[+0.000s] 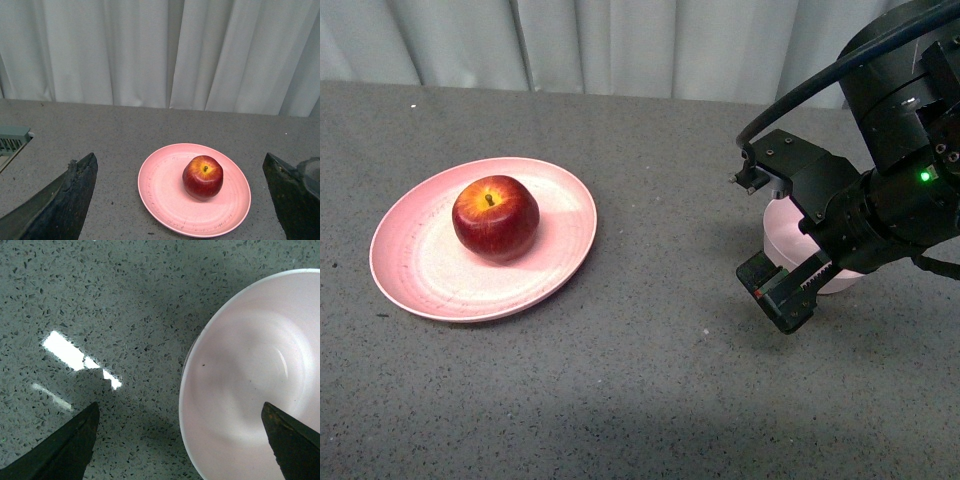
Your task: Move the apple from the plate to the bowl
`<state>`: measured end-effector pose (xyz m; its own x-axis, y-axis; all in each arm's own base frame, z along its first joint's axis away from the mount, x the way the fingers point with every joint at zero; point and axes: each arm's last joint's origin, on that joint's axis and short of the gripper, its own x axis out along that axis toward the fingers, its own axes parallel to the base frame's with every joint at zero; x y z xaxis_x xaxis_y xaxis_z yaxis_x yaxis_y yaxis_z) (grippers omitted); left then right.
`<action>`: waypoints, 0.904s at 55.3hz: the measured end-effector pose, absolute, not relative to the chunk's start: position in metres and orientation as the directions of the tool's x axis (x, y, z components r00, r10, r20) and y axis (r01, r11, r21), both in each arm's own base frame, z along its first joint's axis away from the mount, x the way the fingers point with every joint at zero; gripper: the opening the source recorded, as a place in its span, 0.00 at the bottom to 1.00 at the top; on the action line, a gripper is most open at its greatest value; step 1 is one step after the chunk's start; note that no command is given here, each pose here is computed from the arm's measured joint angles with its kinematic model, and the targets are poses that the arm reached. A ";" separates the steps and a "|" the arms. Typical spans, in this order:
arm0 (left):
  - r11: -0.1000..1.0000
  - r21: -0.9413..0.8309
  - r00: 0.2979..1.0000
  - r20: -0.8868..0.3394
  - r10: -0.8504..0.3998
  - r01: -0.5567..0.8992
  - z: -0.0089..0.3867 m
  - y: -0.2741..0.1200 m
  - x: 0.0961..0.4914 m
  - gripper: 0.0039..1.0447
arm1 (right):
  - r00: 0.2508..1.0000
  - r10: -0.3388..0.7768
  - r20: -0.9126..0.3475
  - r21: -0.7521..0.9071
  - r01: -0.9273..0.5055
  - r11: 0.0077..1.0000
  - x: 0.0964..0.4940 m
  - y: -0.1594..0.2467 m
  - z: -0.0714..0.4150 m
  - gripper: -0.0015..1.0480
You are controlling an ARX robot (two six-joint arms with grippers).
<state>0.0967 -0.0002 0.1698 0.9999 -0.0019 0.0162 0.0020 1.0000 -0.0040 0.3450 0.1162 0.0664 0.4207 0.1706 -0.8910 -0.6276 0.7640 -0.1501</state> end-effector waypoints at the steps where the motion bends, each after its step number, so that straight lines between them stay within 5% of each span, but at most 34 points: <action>1: 1.000 -0.004 1.000 0.016 -0.002 0.002 0.170 0.000 0.097 0.94 | 0.420 0.171 -0.891 -0.150 -0.628 0.764 0.345 0.116 0.066 0.85; 13: 1.000 -0.004 1.000 0.016 -0.002 0.002 0.170 0.000 0.097 0.94 | 0.412 0.162 -0.896 -0.151 -0.628 0.763 0.345 0.118 0.063 0.56; 31: 1.000 -0.004 1.000 0.016 -0.002 0.002 0.170 0.000 0.097 0.94 | 0.422 0.135 -0.896 -0.179 -0.623 0.761 0.346 0.118 0.062 0.01; 50: 1.000 -0.004 1.000 0.016 -0.002 0.002 0.170 0.000 0.097 0.94 | 0.460 0.201 -0.865 -0.191 -0.671 0.716 0.345 0.124 0.093 0.01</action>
<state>0.0967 -0.0002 0.1698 0.9999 -0.0019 0.0162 0.0020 1.0000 -0.0040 0.3452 0.1242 0.0927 0.4602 0.2009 -0.8648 -0.6714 0.7161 -0.1909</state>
